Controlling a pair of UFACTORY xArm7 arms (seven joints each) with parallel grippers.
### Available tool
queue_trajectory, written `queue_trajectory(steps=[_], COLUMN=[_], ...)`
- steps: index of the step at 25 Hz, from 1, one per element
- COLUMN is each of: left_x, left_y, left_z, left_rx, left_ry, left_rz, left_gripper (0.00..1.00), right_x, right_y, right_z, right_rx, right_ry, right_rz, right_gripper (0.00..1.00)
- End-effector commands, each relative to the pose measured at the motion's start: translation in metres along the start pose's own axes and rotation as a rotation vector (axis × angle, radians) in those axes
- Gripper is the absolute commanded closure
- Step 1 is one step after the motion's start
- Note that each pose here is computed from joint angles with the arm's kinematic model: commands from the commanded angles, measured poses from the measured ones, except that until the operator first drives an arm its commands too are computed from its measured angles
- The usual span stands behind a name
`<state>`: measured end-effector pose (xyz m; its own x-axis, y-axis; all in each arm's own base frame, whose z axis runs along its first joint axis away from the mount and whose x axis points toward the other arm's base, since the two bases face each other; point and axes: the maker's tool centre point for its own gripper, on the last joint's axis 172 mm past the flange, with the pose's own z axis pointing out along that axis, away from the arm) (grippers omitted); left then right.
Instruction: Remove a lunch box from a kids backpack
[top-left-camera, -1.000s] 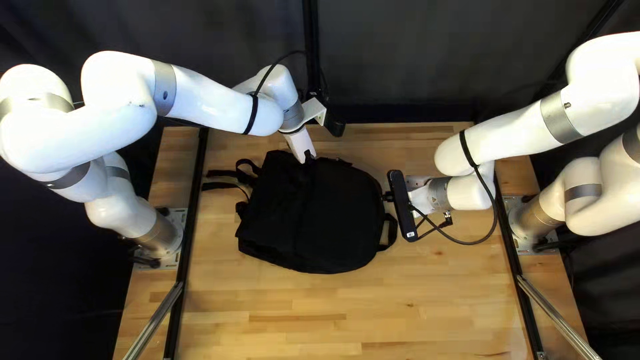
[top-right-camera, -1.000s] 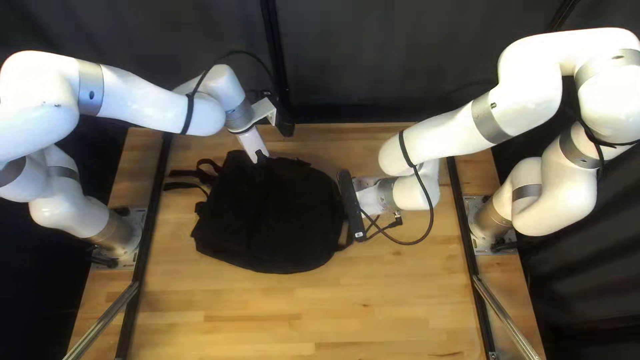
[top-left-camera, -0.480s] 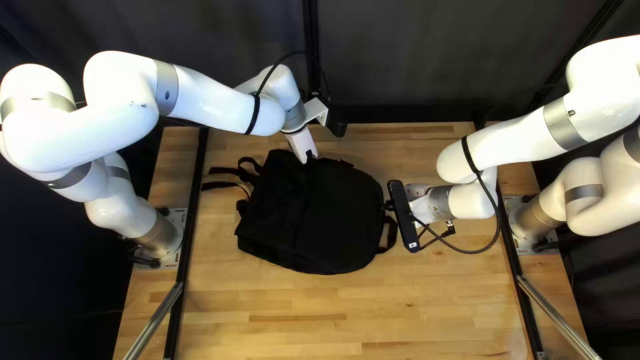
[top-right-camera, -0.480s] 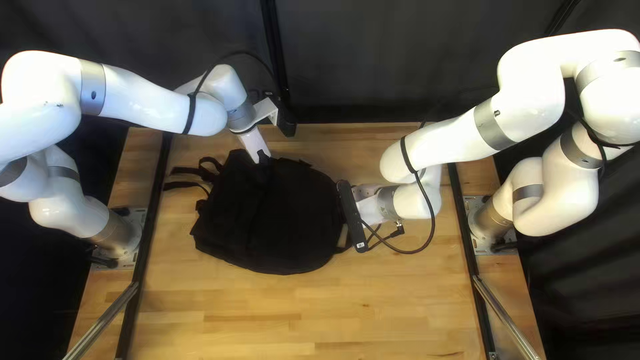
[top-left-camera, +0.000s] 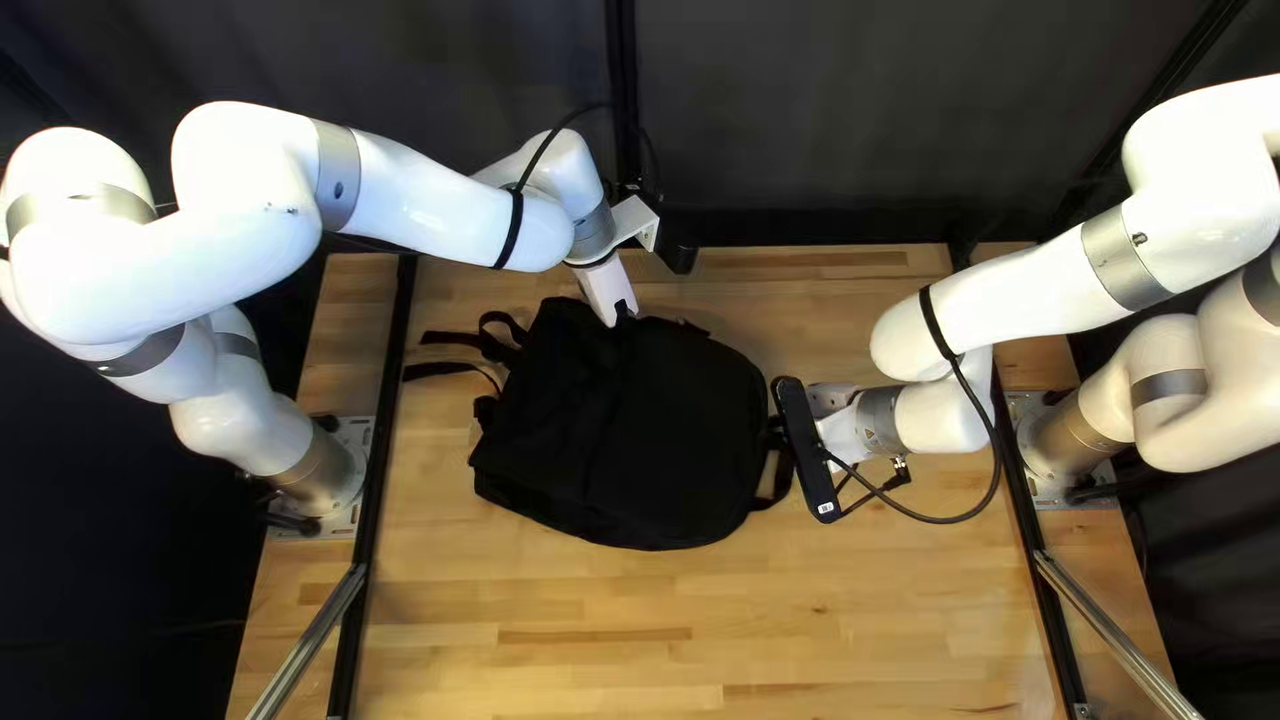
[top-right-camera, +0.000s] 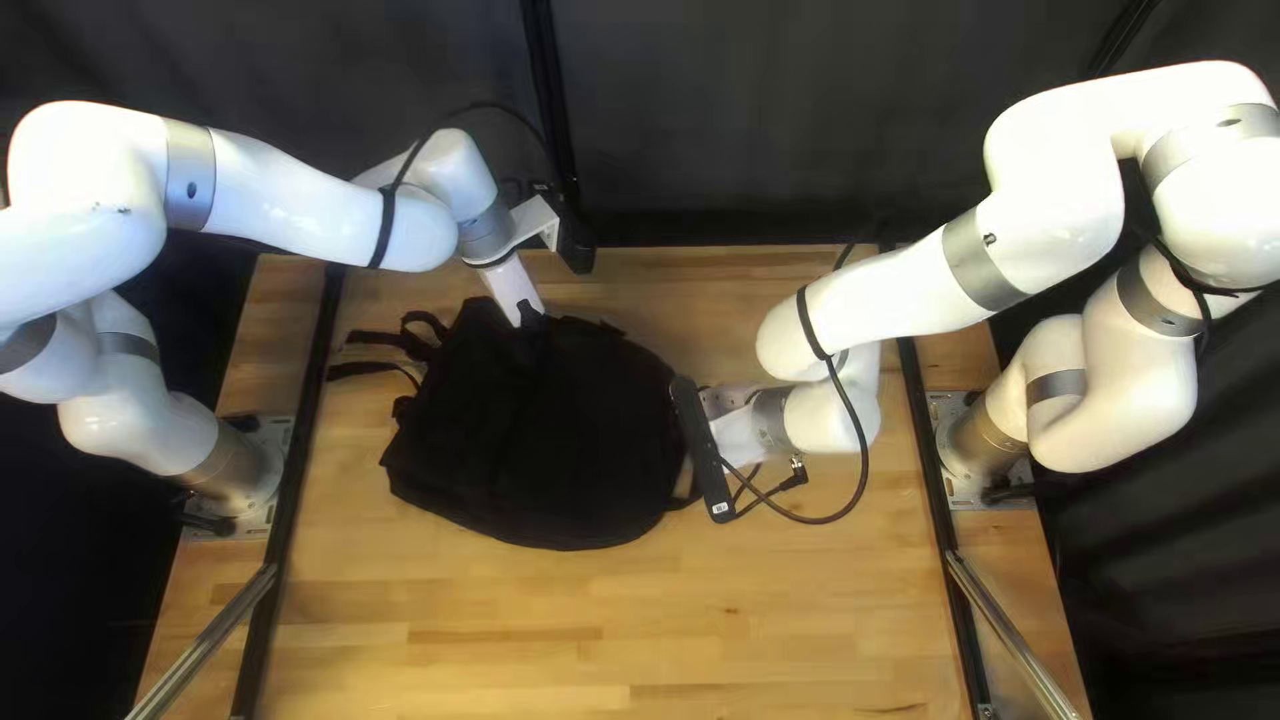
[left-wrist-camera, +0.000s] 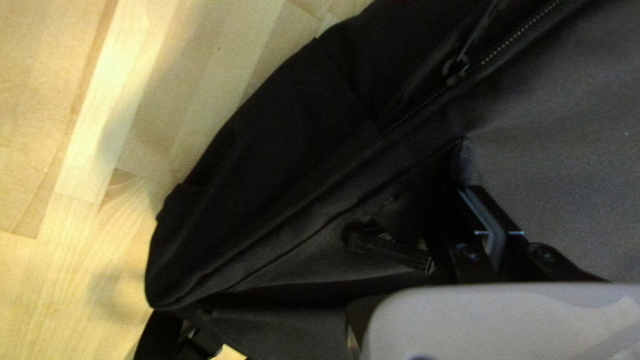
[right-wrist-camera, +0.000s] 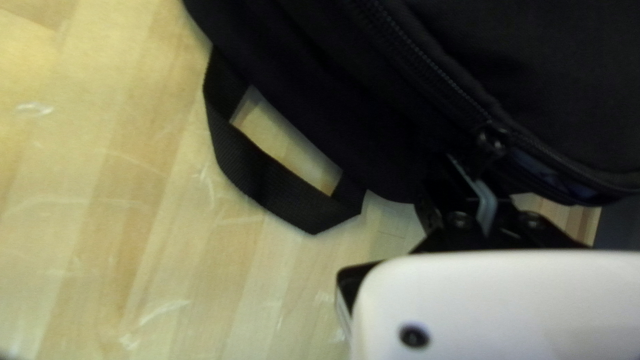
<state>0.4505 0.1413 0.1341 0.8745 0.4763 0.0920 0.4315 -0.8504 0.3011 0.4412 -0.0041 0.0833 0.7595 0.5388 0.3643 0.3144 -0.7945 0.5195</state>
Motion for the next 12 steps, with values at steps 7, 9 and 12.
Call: queue_trajectory(steps=[7, 9, 12], left_x=[0.0, 0.0, 0.001], left_y=[0.001, 0.001, 0.002], left_z=[0.002, 0.002, 0.002], left_rx=[-0.002, -0.003, -0.003], left_ry=[-0.001, -0.001, 0.0], left_rz=[-0.001, 0.0, 0.0], left_gripper=[1.0, 1.0, 1.0], right_x=[0.011, 0.012, 0.014], right_y=[-0.017, -0.019, -0.024], right_z=[0.005, 0.006, 0.004], right_rx=[0.024, 0.03, 0.038], right_ry=[0.005, 0.006, 0.008], right_rz=[-0.014, -0.016, -0.017], right_gripper=[1.0, 1.0, 1.0])
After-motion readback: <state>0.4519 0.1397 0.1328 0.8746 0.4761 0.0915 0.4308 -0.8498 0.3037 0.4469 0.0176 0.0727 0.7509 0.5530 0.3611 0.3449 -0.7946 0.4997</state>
